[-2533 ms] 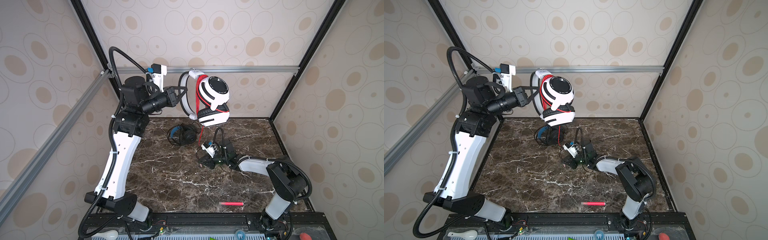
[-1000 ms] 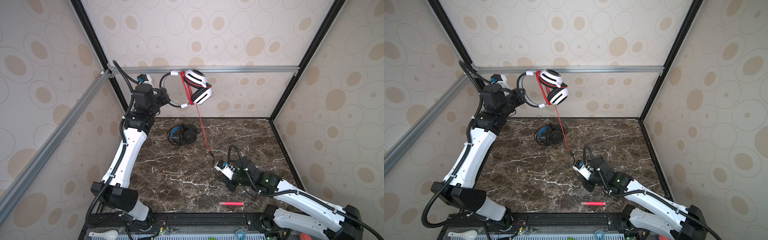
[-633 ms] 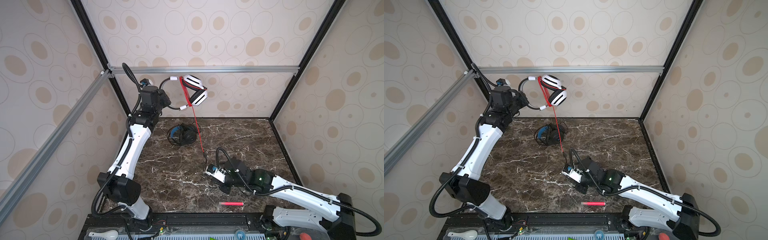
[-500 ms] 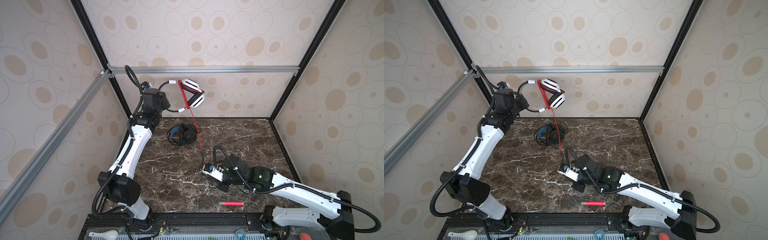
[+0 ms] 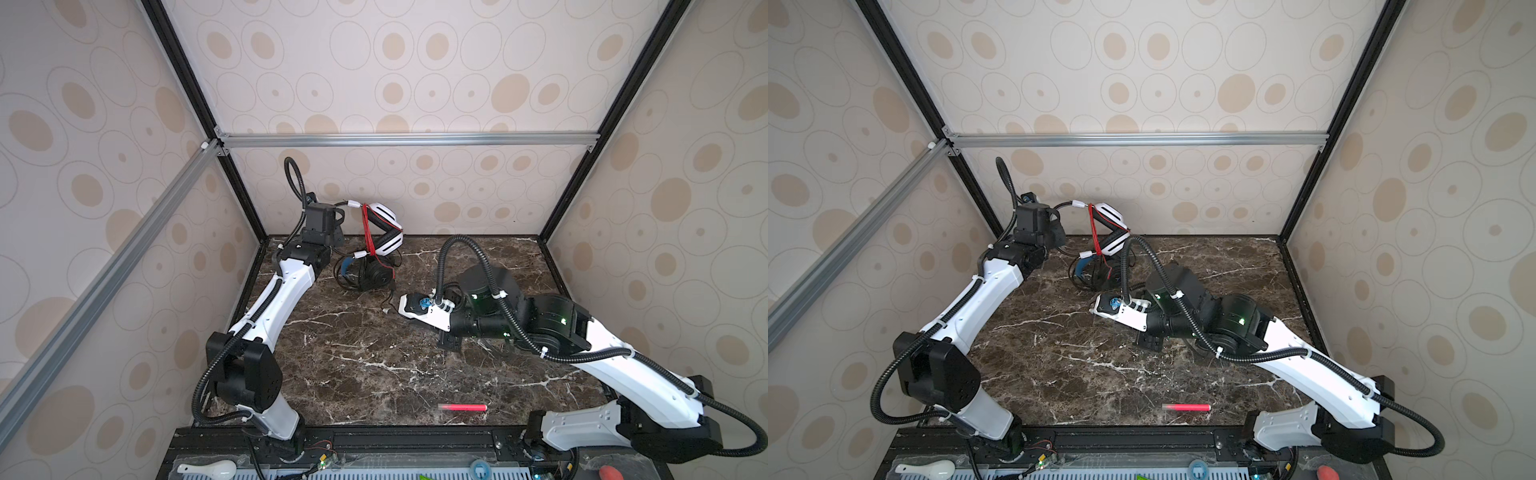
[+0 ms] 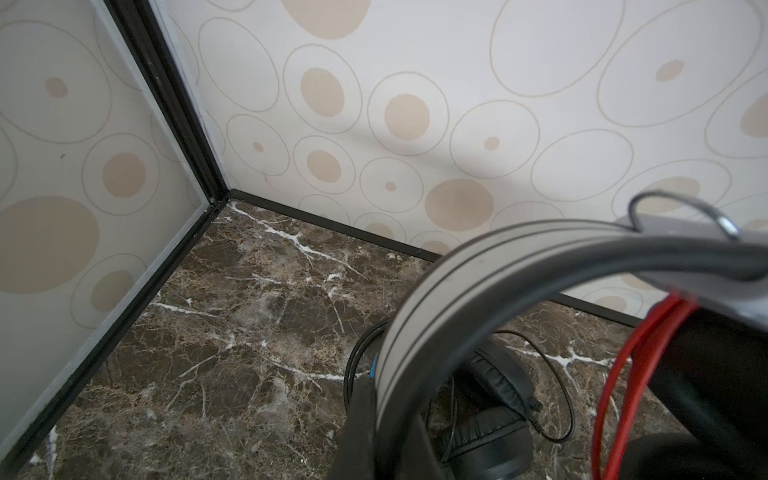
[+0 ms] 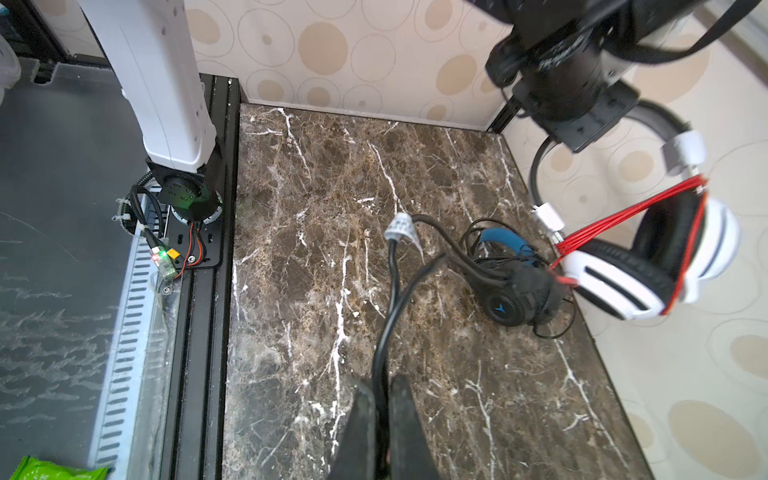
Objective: Wrap the headphones
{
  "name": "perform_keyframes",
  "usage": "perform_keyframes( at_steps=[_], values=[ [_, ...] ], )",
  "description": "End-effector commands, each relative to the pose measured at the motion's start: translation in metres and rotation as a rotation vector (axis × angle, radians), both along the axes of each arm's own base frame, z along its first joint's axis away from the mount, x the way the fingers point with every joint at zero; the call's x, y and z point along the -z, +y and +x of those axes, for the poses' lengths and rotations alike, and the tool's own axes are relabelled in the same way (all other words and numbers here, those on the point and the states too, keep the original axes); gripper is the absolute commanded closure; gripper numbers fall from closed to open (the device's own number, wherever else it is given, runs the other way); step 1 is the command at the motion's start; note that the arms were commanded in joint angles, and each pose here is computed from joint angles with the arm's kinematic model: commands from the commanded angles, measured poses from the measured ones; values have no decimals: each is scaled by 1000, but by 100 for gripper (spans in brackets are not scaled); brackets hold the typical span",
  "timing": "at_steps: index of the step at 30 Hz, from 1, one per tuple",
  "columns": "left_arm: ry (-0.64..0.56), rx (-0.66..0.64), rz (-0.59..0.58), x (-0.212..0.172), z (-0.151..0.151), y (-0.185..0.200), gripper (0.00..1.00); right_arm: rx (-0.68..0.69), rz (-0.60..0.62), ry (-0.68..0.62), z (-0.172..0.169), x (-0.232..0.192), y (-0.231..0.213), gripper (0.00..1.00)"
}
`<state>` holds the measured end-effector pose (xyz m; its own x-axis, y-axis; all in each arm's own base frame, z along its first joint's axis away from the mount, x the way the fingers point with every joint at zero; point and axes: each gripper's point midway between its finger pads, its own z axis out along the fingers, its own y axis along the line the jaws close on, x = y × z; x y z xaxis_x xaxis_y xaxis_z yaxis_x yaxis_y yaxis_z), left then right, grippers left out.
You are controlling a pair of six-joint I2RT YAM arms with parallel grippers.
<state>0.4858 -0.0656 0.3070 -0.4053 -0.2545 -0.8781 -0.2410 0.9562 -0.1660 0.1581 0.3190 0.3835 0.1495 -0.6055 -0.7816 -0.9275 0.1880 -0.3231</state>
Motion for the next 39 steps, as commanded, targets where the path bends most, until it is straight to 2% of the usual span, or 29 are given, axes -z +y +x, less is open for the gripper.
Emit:
perform_keyframes(
  at_steps=[1,5,10,19,24,30,39],
  values=[
    [-124,3,-8,-41,-1,-5,100,-29,-38,-38,-4,-12,-5,100],
    [-93,85,36,-30,-4,-24,100,-14,-10,-109,5,-43,-1,100],
    [-42,248,84,-11,-13,-58,100,69,-4,-203,32,-67,5,100],
    [3,538,81,17,-65,-99,100,315,73,-175,104,-105,-12,100],
    [26,685,66,27,-100,-119,100,452,72,-134,142,-100,-30,100],
    [32,764,31,26,-128,-126,100,684,69,-71,192,-82,-71,100],
    [10,901,-78,9,-160,-147,100,920,27,82,233,-32,-122,100]
  ],
)
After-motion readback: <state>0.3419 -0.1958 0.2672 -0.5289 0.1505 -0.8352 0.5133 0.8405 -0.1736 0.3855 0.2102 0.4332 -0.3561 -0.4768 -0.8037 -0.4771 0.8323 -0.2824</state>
